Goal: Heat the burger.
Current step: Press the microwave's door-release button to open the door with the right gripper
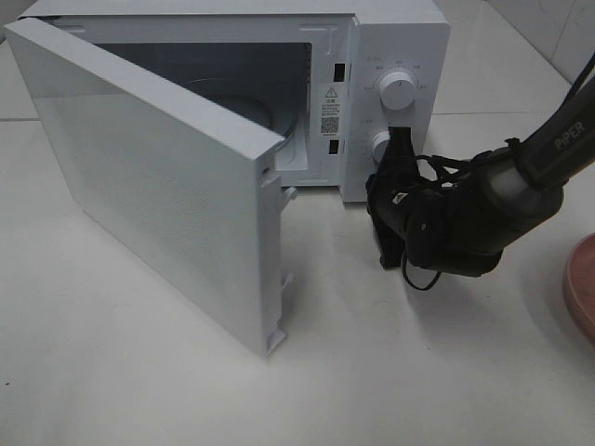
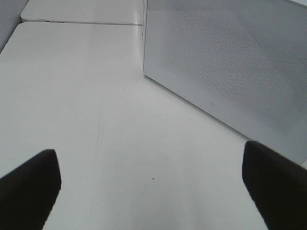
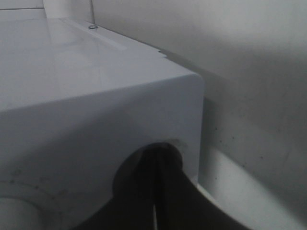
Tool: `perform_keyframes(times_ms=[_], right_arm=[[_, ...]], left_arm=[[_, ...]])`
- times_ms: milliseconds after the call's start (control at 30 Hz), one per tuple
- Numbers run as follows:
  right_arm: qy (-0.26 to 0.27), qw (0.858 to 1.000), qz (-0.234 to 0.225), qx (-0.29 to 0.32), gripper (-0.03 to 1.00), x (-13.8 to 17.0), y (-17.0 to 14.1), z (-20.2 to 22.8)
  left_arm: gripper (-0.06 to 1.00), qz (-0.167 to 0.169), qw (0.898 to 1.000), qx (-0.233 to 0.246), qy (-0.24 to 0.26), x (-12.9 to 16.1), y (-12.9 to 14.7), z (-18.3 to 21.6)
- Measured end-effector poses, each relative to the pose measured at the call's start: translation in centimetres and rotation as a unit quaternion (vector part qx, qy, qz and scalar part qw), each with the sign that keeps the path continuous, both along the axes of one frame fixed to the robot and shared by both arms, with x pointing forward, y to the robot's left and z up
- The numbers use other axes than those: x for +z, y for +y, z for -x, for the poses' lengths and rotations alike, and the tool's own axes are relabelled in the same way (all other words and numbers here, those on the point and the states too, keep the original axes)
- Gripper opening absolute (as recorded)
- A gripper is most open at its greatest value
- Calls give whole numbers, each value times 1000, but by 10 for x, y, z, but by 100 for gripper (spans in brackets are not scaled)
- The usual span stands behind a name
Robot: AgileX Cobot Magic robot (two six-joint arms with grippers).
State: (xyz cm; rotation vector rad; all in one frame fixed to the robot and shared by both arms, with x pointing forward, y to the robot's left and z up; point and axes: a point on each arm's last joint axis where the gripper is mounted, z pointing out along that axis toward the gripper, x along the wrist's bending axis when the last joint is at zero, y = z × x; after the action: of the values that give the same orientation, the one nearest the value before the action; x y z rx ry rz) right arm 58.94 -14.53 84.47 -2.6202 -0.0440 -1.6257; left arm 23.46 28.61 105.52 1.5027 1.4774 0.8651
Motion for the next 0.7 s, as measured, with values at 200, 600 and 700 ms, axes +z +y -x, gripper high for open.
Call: perform_keyframes(times_ms=[200, 600, 700], right_arm=[[11, 1000, -6, -1, 1, 2, 1, 0], [10, 1000, -3, 24, 1, 7, -3, 5], [3, 1000, 0, 27, 1, 9, -5, 9]], left_arm=[[97, 0, 1000, 0, 0, 0, 0, 0], [97, 0, 1000, 0, 0, 0, 0, 0], [97, 0, 1000, 0, 0, 0, 0, 0]])
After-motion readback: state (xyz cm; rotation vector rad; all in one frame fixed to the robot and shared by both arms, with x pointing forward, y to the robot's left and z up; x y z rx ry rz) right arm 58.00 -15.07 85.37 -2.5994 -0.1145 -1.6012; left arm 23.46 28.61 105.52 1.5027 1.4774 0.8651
